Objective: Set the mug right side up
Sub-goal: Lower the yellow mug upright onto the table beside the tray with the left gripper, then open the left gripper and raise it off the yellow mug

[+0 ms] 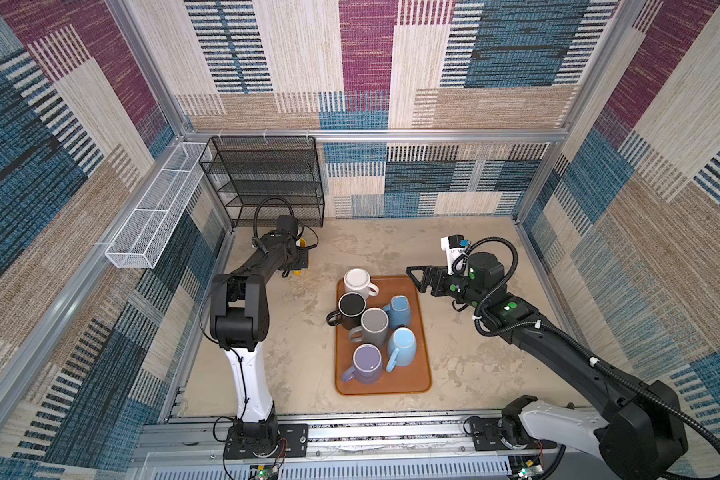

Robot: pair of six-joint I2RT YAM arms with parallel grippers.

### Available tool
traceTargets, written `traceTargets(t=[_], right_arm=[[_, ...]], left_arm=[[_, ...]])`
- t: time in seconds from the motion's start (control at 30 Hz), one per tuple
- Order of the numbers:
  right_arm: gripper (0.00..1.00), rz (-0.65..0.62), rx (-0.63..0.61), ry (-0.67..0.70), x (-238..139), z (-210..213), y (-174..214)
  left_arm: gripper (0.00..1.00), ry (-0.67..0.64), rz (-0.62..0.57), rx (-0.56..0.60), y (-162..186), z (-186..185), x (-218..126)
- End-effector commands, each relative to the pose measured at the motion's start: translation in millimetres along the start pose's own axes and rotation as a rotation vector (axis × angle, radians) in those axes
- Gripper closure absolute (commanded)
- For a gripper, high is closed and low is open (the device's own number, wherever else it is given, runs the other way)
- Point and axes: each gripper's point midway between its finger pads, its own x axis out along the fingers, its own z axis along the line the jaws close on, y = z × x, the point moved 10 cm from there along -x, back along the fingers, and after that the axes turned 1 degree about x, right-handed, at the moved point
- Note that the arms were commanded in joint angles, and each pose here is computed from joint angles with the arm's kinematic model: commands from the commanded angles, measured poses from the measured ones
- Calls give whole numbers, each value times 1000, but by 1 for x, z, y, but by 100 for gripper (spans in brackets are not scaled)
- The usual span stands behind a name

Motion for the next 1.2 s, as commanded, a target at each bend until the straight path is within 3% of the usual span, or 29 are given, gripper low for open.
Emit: traceTargets(t=[0.0,0.67,1.0,1.17], right_arm=[[6,-30,0,-17,-2,3,-4],[6,-41,-1,-3,-9,1,-1],[5,-25,-3,15,-8,-1,3],[3,18,-16,58,-4,-8,9]], left_arm=[[100,-5,35,17,3,0,2],[72,-16,52,21,2,0,-2],[36,-27,24,-6,1,2,-20],[32,-21,-8,-20,1,3,-39]])
